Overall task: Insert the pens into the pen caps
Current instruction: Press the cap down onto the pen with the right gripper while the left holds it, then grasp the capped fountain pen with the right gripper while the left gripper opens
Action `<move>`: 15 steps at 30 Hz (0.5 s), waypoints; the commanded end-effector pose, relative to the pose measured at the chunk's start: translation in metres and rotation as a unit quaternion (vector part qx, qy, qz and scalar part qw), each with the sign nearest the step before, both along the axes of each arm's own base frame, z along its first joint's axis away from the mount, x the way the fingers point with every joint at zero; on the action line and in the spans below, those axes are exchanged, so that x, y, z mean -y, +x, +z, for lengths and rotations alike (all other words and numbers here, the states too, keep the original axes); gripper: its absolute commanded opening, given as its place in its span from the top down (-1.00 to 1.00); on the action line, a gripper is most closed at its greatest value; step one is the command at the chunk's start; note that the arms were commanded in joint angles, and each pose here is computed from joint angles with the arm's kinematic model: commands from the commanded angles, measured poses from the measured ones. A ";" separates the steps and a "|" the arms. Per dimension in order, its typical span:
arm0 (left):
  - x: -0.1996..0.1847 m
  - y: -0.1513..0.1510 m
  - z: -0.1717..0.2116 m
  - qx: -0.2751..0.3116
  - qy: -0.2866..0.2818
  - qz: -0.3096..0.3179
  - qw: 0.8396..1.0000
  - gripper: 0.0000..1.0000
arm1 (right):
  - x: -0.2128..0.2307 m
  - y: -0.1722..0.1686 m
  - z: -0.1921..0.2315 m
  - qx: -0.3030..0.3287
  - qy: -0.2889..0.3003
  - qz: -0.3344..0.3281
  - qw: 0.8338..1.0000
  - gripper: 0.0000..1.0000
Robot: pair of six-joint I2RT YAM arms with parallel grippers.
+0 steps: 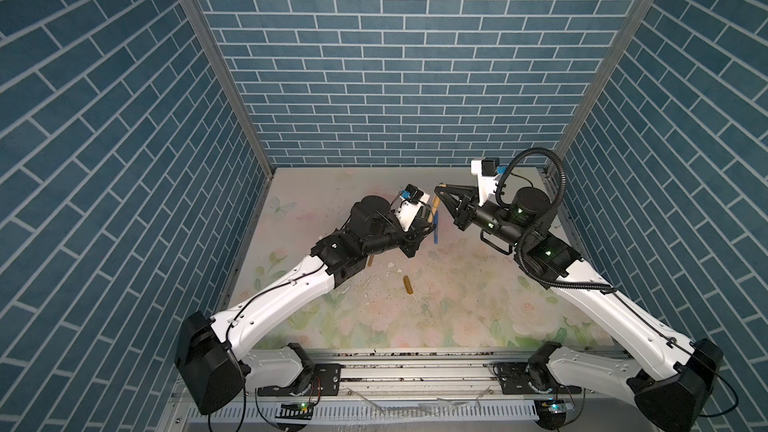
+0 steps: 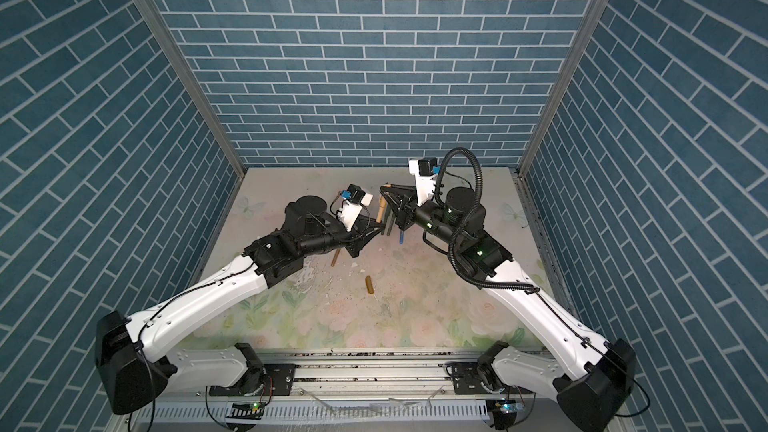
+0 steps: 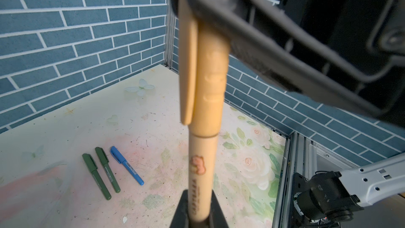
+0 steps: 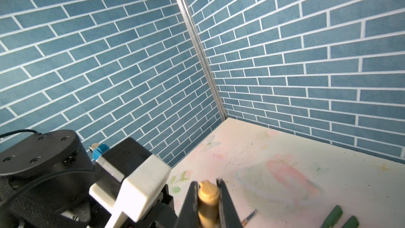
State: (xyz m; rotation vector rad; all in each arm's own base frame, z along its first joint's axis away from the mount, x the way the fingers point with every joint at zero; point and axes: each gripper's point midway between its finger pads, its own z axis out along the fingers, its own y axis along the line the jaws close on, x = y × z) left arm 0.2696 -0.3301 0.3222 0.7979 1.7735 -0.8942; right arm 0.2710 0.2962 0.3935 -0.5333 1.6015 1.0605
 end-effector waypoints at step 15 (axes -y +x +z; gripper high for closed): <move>-0.004 0.014 0.083 0.088 -0.125 -0.007 0.988 1.00 | 0.008 -0.026 -0.096 -0.115 -0.130 0.017 0.985 0.79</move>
